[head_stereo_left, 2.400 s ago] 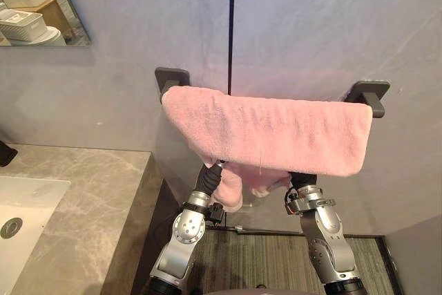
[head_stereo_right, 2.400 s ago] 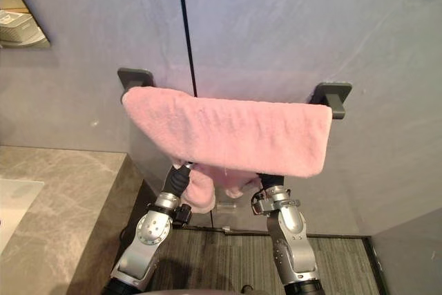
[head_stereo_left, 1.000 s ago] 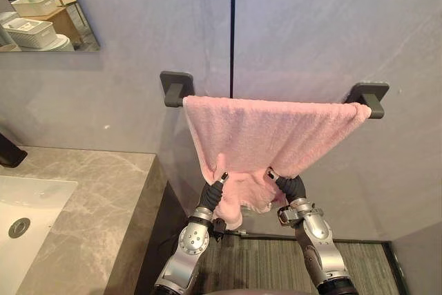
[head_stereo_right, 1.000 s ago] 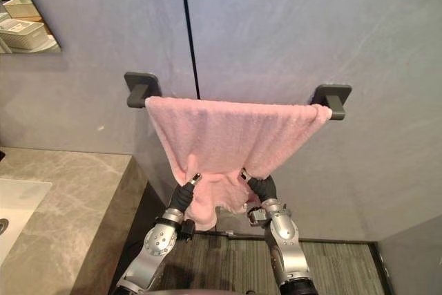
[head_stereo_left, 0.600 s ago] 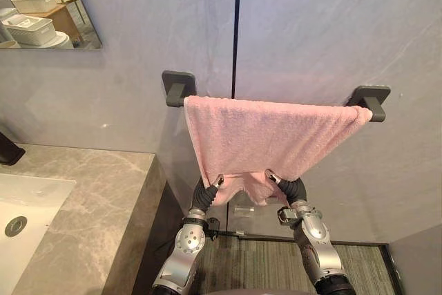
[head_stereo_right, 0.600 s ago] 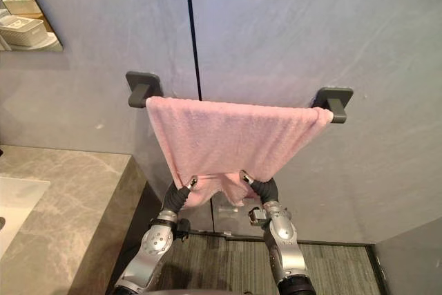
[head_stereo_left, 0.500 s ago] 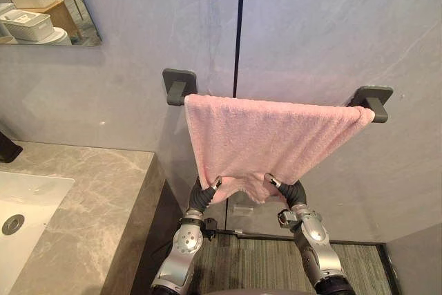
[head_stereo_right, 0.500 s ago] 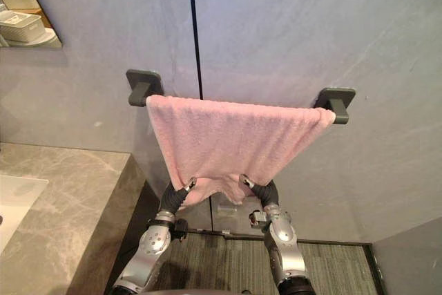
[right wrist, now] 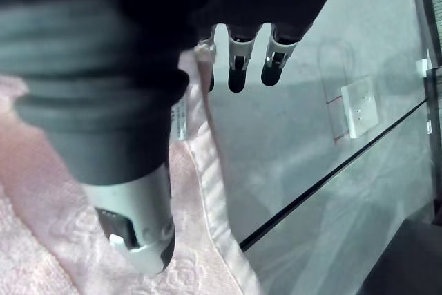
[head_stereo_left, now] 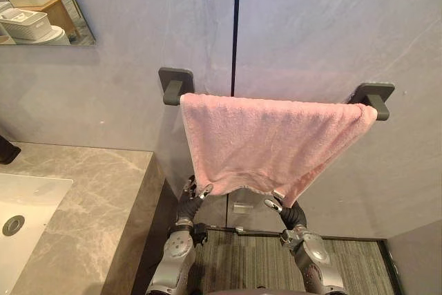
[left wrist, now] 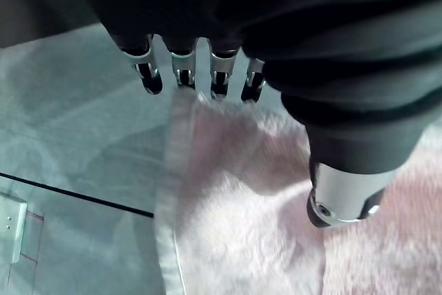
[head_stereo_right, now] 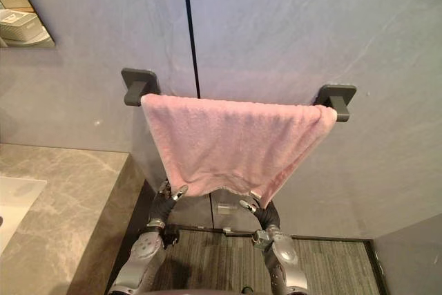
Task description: Organize washtable
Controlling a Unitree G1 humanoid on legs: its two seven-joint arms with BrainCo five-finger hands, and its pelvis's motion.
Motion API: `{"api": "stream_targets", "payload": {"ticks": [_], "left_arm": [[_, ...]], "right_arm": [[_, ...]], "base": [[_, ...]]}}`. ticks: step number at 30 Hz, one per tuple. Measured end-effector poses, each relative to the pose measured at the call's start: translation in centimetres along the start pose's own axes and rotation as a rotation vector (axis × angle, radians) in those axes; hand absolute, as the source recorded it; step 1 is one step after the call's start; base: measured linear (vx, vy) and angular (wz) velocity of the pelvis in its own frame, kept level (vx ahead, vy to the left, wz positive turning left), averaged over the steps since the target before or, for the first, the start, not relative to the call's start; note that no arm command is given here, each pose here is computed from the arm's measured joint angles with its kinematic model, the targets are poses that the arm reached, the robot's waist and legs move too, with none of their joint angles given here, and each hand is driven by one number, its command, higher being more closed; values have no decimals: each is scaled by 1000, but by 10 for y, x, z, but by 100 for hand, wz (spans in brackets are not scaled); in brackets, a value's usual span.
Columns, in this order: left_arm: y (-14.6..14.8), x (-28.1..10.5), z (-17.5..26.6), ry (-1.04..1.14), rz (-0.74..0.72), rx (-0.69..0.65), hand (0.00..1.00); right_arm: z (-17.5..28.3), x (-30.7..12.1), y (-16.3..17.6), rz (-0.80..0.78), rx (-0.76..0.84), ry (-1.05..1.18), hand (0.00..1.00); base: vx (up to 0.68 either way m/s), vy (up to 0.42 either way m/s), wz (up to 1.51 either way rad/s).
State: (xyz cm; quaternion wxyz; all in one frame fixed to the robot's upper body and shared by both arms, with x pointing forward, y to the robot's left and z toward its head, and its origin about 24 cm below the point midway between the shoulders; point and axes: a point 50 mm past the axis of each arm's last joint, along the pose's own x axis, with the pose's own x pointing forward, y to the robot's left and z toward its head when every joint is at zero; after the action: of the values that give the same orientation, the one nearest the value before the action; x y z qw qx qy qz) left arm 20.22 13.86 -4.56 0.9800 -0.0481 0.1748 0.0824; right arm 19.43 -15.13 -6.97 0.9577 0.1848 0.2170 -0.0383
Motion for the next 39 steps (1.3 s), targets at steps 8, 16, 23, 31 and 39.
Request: {"api": "stream_targets", "payload": {"ticks": [8, 16, 23, 31, 39], "left_arm": [[56, -9, 3, -12, 290, -167, 0], [56, -21, 59, -274, 274, -315, 0], [76, -52, 136, -689, 340, -319, 0], [37, -96, 192, -1049, 141, -248, 0], [-9, -107, 205, -1095, -283, -316, 0]], "right_arm": [[20, -20, -31, -160, 108, -132, 0], [88, -50, -65, -378, 80, -456, 0], [159, -85, -50, -379, -72, -821, 0], [204, -117, 19, -29, -210, -1159, 0], [215, -118, 77, 432, -281, -1209, 0]], "base": [[-5, -18, -5], [10, -25, -9], [-22, -16, -1], [-26, -20, 0], [-70, -26, 0]]}}
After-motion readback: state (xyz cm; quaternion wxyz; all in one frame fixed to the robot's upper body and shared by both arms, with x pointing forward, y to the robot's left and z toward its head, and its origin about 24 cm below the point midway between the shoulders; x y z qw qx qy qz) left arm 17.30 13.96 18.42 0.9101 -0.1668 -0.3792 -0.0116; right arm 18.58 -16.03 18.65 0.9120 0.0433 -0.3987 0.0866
